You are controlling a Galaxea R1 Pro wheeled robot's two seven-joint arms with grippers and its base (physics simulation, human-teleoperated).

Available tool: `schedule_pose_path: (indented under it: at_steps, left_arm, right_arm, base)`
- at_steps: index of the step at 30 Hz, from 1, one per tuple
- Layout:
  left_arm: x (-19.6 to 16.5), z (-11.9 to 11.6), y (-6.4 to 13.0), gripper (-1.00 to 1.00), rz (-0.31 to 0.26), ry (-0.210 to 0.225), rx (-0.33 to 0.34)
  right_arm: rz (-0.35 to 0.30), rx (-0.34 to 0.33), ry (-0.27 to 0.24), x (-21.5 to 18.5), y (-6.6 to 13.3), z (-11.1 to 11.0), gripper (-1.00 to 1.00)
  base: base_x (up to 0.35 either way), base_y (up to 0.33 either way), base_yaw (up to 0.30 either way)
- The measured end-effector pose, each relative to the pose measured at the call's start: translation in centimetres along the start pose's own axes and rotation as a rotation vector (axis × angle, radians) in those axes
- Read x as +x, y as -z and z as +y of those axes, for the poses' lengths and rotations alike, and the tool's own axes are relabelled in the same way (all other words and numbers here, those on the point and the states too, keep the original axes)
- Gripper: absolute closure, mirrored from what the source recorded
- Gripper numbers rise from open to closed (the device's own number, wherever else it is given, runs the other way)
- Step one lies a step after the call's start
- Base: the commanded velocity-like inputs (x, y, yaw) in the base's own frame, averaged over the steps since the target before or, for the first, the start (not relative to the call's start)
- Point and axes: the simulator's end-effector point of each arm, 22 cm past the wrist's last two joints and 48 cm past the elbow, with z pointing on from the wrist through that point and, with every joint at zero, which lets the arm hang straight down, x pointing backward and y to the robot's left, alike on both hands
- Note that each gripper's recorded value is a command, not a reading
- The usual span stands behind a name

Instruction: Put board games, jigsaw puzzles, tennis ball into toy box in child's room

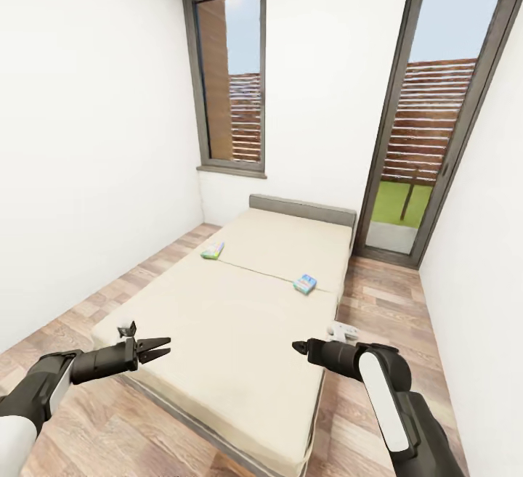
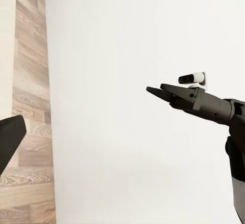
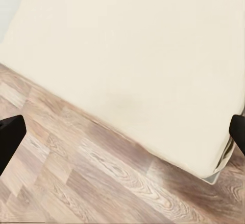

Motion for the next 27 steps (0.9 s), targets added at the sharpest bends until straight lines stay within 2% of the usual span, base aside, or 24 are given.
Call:
schedule_pose_path:
  at_steps: [6, 27]
  left_arm:
    - [0.0, 0.3, 0.0, -1.0, -0.001, 0.001, -0.001]
    - [0.6, 1.3, -0.2, -1.0, 0.006, 0.02, -0.007]
  right_arm:
    - [0.006, 0.001, -0.002, 0.2, -0.2, -0.1, -1.0]
    - [0.026, 0.007, -0.01, 0.9, -1.0, -0.6, -1.0]
  base:
    - [0.027, -0.089, 0.238]
    - [0.001, -0.003, 0.238]
